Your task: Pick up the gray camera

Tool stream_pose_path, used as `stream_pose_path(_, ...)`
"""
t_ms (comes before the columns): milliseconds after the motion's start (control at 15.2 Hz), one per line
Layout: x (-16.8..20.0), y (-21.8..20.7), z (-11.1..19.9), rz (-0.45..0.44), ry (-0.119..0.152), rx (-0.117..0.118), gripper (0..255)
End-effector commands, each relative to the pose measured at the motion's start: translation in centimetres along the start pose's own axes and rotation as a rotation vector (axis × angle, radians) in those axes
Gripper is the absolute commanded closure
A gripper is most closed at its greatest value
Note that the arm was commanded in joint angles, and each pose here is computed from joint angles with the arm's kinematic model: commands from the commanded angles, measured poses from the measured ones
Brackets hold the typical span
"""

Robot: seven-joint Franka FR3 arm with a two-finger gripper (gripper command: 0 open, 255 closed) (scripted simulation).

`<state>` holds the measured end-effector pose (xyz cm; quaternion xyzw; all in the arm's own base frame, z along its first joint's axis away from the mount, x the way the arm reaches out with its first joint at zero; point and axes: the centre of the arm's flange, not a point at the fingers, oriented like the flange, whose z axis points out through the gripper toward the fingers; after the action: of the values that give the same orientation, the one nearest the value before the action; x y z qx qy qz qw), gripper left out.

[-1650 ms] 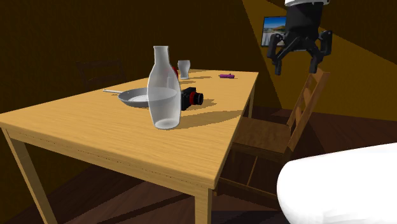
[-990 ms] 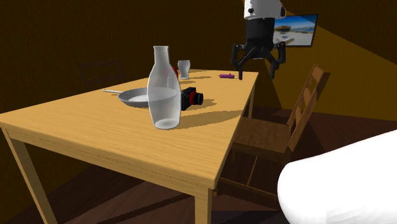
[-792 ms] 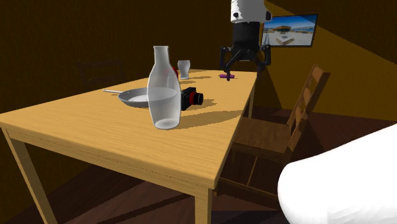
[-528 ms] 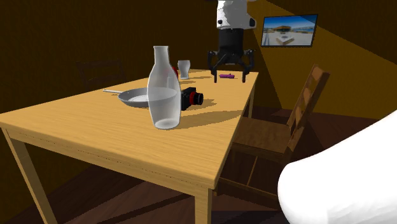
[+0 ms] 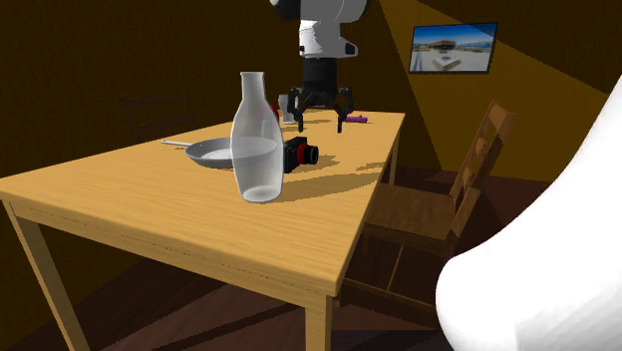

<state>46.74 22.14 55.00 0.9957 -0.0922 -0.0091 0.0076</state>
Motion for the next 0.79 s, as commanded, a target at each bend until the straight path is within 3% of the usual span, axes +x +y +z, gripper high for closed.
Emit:
stream_pose_path(0,1.3,-2.4,1.0,0.017,-0.002,0.005,0)
stream_pose_path(462,5.9,-9.8,2.6,0.066,-0.010,0.017,0)
stream_pose_path(726,5.9,-9.9,4.7,0.066,-0.010,0.017,0)
